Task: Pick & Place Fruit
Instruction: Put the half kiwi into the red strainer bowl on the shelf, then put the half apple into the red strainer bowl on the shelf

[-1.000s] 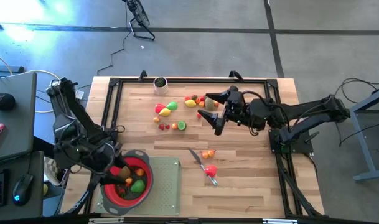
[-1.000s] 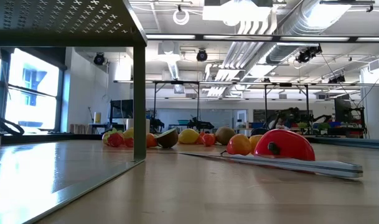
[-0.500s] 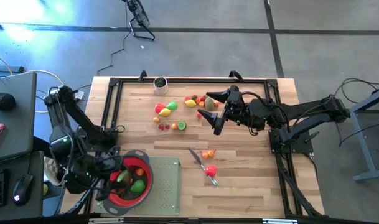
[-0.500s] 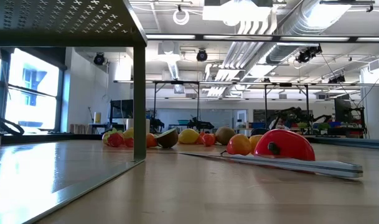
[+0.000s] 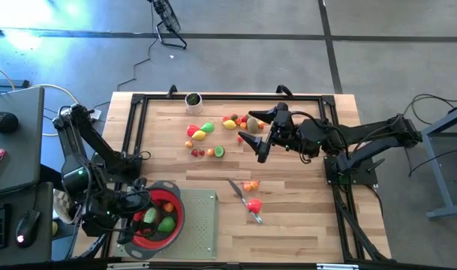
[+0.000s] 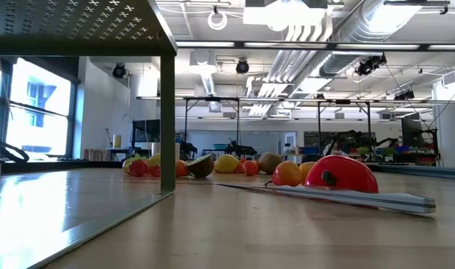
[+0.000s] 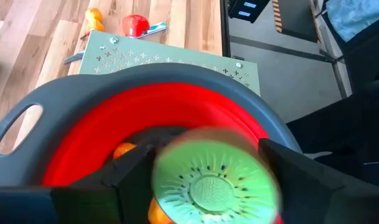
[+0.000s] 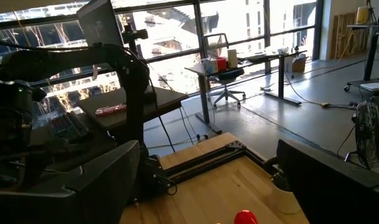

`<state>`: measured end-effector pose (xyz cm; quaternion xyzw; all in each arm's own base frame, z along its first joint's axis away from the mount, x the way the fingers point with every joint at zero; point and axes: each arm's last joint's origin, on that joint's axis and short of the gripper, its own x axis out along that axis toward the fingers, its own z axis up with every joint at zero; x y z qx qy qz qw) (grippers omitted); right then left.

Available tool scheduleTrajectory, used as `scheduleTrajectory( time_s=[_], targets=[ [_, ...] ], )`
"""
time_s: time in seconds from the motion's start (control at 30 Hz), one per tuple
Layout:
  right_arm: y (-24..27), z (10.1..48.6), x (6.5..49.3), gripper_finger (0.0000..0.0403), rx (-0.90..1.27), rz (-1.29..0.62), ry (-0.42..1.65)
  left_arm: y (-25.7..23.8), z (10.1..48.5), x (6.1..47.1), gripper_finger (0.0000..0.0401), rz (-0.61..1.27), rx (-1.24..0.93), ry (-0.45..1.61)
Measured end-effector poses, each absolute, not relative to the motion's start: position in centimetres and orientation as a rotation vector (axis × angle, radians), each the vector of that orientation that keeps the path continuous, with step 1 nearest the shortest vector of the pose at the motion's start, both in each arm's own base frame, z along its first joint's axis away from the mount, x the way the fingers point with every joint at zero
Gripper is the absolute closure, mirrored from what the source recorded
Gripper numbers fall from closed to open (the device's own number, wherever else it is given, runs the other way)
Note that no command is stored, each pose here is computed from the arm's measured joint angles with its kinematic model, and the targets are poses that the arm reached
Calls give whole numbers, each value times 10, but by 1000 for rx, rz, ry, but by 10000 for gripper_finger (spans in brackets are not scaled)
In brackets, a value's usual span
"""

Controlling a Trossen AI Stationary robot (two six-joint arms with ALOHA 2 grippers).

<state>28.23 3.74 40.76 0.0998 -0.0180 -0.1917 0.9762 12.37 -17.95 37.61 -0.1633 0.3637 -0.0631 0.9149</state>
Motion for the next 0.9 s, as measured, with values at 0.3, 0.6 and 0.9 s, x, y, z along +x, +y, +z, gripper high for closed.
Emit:
scheduleTrajectory(
  time_s=[0.3, 0.6, 0.9],
  targets=[
    [37, 408, 282, 30, 201, -406, -38, -178, 376, 123, 72, -130, -317, 749],
    [37, 408, 282, 30, 201, -405, -38, -171, 381, 121, 144, -105, -276, 679],
    [38, 406, 282, 30, 203, -362, -19, -137, 406, 107, 193, -18, -190, 443]
  ],
)
